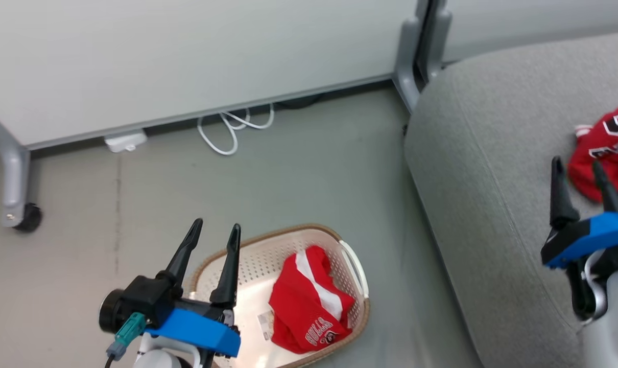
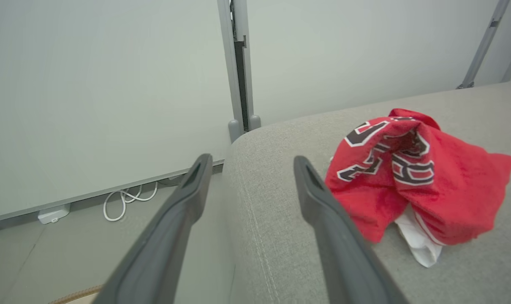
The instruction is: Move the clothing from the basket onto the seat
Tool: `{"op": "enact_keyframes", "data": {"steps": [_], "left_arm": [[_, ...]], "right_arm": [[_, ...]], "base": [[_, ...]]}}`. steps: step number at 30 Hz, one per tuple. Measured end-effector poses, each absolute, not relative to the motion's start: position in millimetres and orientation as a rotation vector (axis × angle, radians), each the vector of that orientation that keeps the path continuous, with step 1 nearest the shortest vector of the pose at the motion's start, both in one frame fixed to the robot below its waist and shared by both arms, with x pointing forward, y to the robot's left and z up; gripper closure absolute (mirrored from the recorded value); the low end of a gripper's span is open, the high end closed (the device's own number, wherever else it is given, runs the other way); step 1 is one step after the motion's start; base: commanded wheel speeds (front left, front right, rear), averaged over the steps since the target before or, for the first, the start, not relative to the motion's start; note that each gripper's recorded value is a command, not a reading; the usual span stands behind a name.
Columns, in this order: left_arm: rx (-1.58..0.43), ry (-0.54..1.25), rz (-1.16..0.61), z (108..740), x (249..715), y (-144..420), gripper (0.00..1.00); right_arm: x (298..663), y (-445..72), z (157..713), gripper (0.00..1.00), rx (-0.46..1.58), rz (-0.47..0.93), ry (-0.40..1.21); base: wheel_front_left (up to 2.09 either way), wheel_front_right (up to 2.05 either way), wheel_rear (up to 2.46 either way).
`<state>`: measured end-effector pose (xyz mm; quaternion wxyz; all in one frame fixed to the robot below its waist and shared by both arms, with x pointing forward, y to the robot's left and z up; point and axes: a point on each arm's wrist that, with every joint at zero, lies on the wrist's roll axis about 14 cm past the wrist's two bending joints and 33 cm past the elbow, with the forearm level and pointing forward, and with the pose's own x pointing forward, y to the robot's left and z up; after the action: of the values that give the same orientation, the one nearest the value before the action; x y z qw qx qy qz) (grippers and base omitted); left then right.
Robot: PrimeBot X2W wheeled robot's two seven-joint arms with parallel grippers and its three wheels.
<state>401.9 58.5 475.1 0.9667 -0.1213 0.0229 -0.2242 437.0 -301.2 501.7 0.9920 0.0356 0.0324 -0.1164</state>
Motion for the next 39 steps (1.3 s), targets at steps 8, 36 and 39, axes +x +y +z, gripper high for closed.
{"op": "enact_keyframes", "data": {"steps": [8, 36, 39], "left_arm": [[-0.222, 0.01, -0.28, 485, 378, 117, 0.0], [-0.214, -0.01, -0.056, 483, 347, 187, 0.0], [-0.218, -0.01, -0.061, 483, 347, 185, 0.0]], "right_arm": [[421, -238, 516, 0.0, 0.082, -0.095, 0.032], [383, -163, 519, 0.0, 0.121, 0.116, -0.012], [382, -165, 516, 0.0, 0.124, 0.109, -0.004]], "base": [[0.0, 0.0, 0.0], [0.0, 0.0, 0.0], [0.0, 0.0, 0.0]]}}
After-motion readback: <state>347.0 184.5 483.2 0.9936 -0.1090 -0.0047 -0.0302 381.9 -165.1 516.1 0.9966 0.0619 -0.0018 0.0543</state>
